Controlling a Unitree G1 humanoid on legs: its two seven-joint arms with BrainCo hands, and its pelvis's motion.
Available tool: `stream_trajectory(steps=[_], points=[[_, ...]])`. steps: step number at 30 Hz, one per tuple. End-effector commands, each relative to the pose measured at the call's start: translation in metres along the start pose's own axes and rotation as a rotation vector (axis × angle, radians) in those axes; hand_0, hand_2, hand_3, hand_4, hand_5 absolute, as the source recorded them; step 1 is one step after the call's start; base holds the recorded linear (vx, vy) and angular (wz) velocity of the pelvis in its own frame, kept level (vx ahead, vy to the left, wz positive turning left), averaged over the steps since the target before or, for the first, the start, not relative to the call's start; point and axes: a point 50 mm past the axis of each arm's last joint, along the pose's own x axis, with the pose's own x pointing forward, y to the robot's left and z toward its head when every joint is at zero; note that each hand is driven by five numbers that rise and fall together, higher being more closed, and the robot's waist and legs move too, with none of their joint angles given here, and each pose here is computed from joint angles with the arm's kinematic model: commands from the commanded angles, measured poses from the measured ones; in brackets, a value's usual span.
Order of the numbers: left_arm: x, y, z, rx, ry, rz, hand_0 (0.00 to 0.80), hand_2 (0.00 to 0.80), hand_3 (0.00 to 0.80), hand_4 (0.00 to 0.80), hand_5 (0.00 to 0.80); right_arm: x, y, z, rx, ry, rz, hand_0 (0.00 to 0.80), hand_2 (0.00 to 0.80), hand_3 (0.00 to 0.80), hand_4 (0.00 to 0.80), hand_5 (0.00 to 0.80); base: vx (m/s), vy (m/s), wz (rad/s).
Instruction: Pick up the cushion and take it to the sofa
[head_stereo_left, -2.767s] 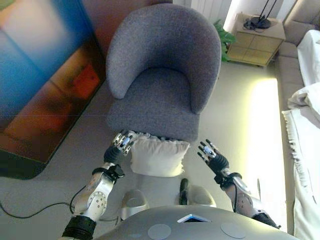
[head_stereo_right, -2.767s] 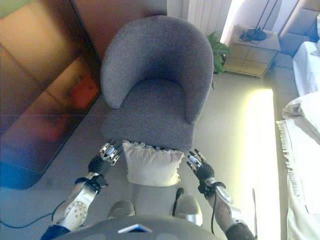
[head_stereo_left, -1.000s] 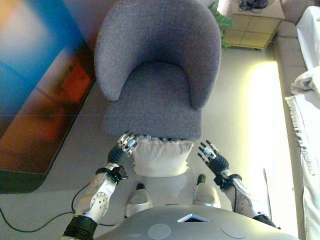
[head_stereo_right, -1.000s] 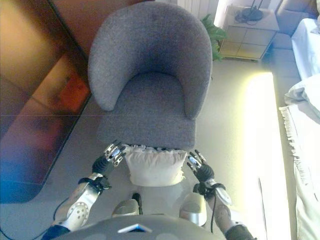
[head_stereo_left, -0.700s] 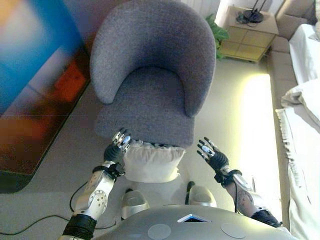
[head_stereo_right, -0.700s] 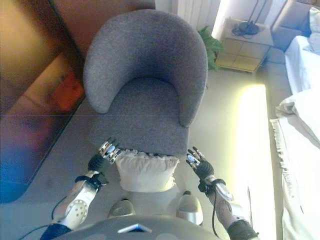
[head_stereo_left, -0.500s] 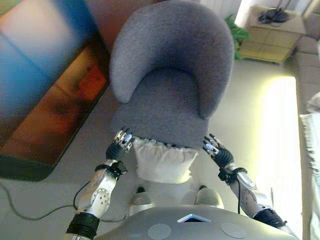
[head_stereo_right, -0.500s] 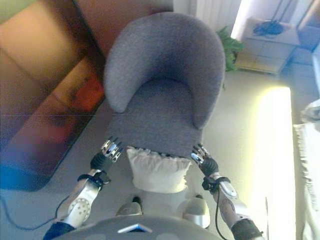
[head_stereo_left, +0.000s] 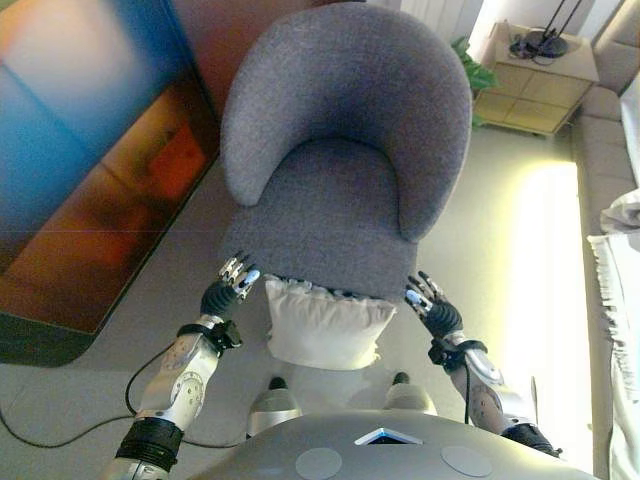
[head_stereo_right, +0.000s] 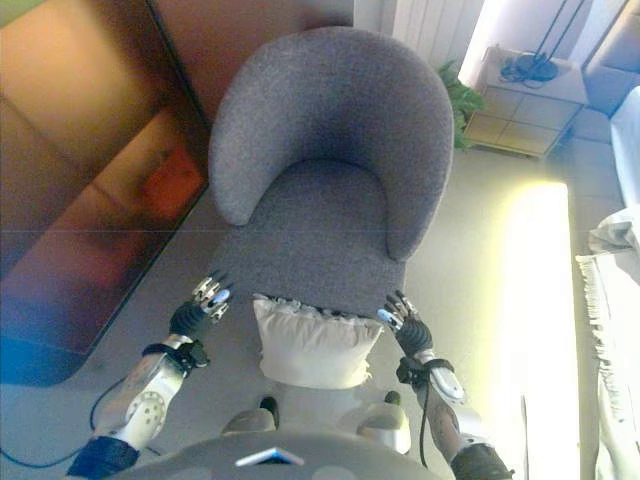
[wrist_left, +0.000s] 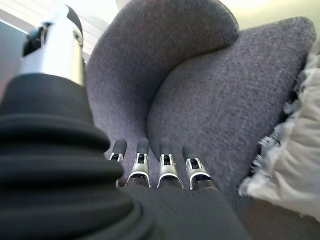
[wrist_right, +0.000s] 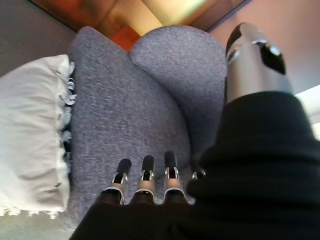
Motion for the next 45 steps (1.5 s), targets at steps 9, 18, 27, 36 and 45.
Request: stream_trajectory(steps=[9, 18, 27, 36, 45], points=[[0.014, -0.032, 0.024, -0.192, -0.087, -0.272, 0.0, 0.0, 0.0, 0.0, 0.0, 0.016, 0.046, 0.041, 0.351, -0.172, 0.339, 0.0, 0.0, 0.0, 0.0, 0.0, -0.007, -0.02, -0.01], [0.001, -0.086, 0.017, -0.87, -0.092, -0.826, 0.0, 0.0, 0.0, 0.0, 0.0, 0.005, 0.08, 0.044, 0.764, -0.264, 0.85, 0.0, 0.0, 0.0, 0.0, 0.0, 0.007, -0.002, 0.0], [-0.004, -0.078, 0.009, -0.791, -0.082, -0.767, 0.0, 0.0, 0.0, 0.0, 0.0, -0.005, 0.077, 0.029, 0.808, -0.189, 0.826, 0.0, 0.0, 0.0, 0.0, 0.0, 0.001, 0.0, -0.01], [-0.005, -0.081, 0.011, -0.738, -0.059, -0.766, 0.0, 0.0, 0.0, 0.0, 0.0, -0.005, 0.078, 0.028, 0.767, -0.175, 0.814, 0.0, 0.0, 0.0, 0.0, 0.0, 0.0, 0.0, 0.0], [0.009, -0.027, 0.003, -0.179, -0.038, -0.247, 0.0, 0.0, 0.0, 0.0, 0.0, 0.01, 0.023, 0.016, 0.221, -0.101, 0.178, 0.0, 0.0, 0.0, 0.0, 0.0, 0.0, 0.0, 0.0]])
